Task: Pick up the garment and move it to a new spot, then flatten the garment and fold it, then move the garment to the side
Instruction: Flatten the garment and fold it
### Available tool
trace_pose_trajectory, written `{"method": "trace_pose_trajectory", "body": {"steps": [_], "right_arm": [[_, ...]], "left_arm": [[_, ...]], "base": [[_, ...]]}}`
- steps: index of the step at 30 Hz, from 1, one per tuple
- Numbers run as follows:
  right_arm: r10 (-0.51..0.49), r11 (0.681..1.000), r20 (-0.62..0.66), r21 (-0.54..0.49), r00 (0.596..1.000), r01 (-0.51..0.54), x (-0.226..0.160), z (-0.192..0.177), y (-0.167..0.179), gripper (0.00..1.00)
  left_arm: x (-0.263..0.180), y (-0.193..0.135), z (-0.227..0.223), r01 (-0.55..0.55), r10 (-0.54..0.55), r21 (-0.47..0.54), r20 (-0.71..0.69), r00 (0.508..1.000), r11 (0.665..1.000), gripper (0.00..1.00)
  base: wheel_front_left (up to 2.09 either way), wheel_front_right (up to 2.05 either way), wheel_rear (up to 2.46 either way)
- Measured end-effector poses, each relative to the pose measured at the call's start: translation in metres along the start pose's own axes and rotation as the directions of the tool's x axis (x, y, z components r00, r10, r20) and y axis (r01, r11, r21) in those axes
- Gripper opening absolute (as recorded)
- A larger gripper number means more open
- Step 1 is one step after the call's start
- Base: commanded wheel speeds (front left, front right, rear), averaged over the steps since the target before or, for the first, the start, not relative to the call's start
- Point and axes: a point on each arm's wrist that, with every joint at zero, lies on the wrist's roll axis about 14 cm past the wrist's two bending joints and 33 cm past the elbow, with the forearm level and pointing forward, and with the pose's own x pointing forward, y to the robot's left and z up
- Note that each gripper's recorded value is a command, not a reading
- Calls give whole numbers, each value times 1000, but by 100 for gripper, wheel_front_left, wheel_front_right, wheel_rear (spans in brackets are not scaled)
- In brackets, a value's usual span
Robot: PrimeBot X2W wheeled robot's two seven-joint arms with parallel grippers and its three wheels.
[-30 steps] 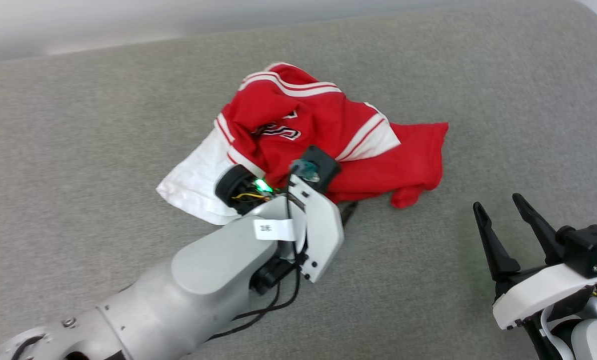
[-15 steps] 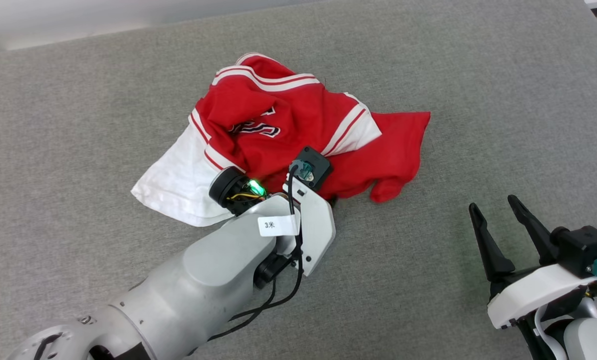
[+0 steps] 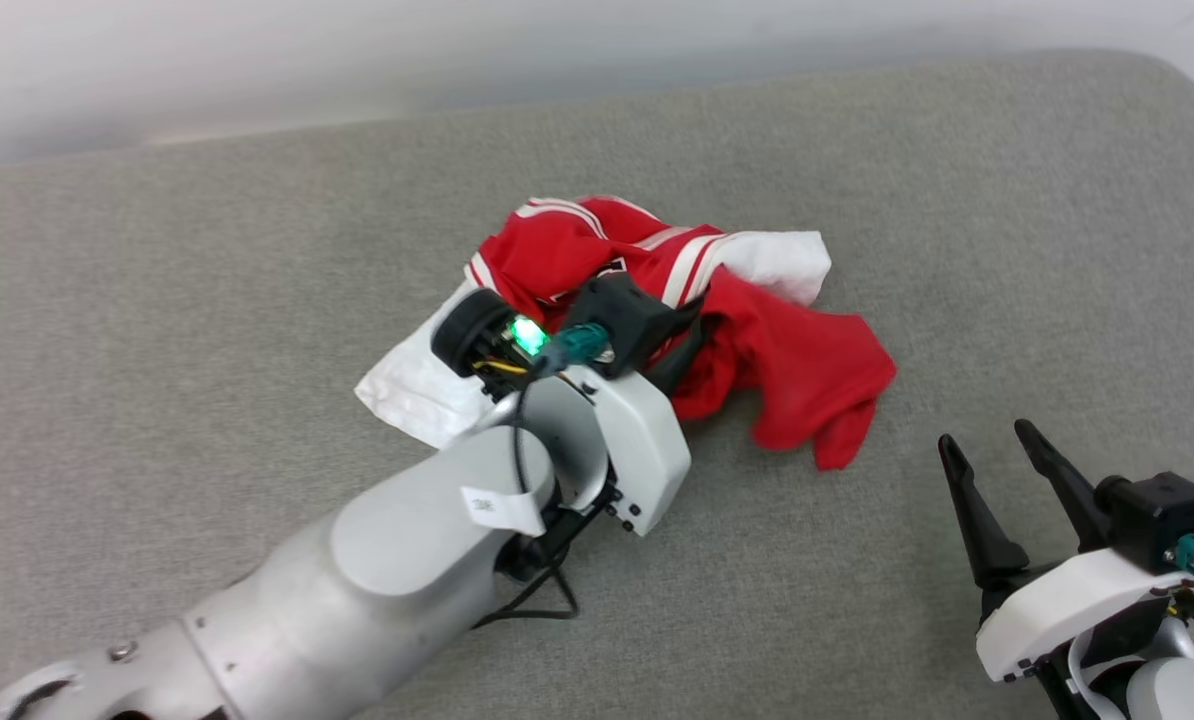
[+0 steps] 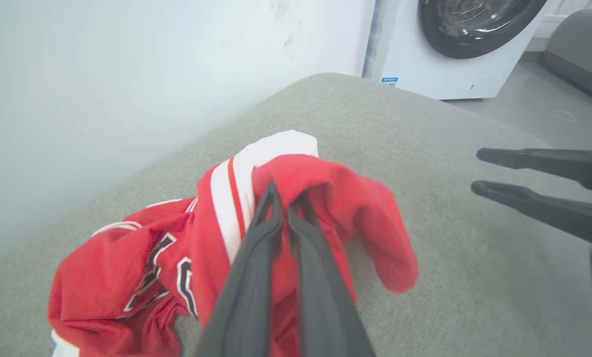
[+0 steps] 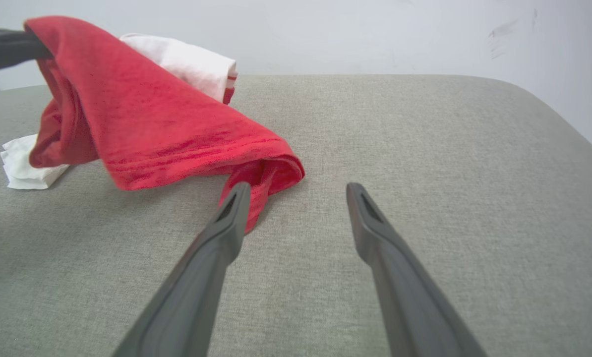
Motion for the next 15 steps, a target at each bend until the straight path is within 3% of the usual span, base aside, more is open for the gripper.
{"method": "trace_pose_trajectory", "body": {"steps": [3,6,11,15], "right_arm": [[23,1000,10,-1,1000,-23,-2,4,8,100],[40,999,26,-2,999,-40,-3,10,15,100],[52,999,31,-1,998,-52,-8,12,20,100],[56,998,34,-1,998,-56,-9,13,21,100]], "left_arm": [[-16,7,32,-40,37,28,89,995,999,0],[-34,-2,39,-21,17,47,89,996,999,0],[-69,-38,-2,92,-88,40,-94,992,995,0],[-97,-57,-48,149,-142,4,-273,951,989,0]], "base": [[0,0,0],[0,0,0],[0,0,0],[0,0,0]]}}
